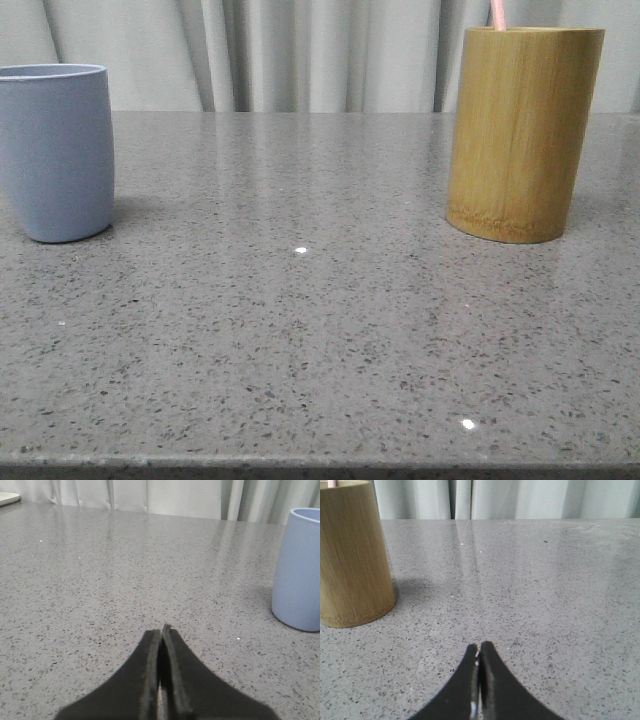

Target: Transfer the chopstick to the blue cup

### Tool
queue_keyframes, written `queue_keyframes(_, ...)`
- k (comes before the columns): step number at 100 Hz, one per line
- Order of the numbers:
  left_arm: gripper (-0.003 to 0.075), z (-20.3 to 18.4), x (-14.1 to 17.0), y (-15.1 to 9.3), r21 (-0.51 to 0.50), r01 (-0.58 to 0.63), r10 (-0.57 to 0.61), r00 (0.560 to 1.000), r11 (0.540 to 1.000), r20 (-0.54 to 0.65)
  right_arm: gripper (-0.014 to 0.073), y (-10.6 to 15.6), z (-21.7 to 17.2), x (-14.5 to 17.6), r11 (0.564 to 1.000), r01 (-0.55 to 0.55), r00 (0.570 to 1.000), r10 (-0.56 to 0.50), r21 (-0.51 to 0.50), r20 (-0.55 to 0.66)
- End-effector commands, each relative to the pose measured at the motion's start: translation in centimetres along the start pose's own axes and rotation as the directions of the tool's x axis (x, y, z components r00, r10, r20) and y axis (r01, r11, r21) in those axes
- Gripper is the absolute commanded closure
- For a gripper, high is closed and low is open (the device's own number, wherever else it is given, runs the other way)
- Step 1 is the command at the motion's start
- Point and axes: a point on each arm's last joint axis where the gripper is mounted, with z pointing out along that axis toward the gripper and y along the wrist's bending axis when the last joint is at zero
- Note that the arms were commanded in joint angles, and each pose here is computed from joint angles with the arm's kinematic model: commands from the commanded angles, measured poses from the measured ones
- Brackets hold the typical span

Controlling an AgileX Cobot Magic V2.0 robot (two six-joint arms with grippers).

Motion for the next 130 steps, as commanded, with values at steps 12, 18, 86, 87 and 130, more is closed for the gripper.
queue_keyframes(12,0.0739,-0.2,-0.6,-0.1,0.019,0.000,-0.002,0.994,1.000,0.108,0.0700,0.0,-0.2,-0.9,1.000,0.010,0.994,-0.010,0.001,0.106)
queue_keyframes(18,0.0739,-0.2,-0.6,-0.1,0.019,0.000,-0.002,0.994,1.000,0.108,0.0700,0.0,-0.2,-0.9,1.000,0.010,0.994,-0.010,0.001,0.106)
queue_keyframes(86,0.0739,-0.4,-1.6,-0.3,0.028,-0.033,0.027,0.977,0.999,0.212,0.0700,0.1,-0.3,-1.6,0.998,0.056,0.982,-0.056,0.005,0.182)
queue_keyframes(87,0.0739,-0.4,-1.6,-0.3,0.028,-0.033,0.027,0.976,0.999,0.214,0.0700,0.1,-0.3,-1.6,0.998,0.056,0.982,-0.056,0.005,0.182)
queue_keyframes(130,0.0739,-1.9,-6.0,-0.9,0.027,-0.033,0.025,0.970,0.999,0.241,0.0700,0.4,-1.4,-5.1,1.000,0.020,0.988,-0.019,-0.005,0.155)
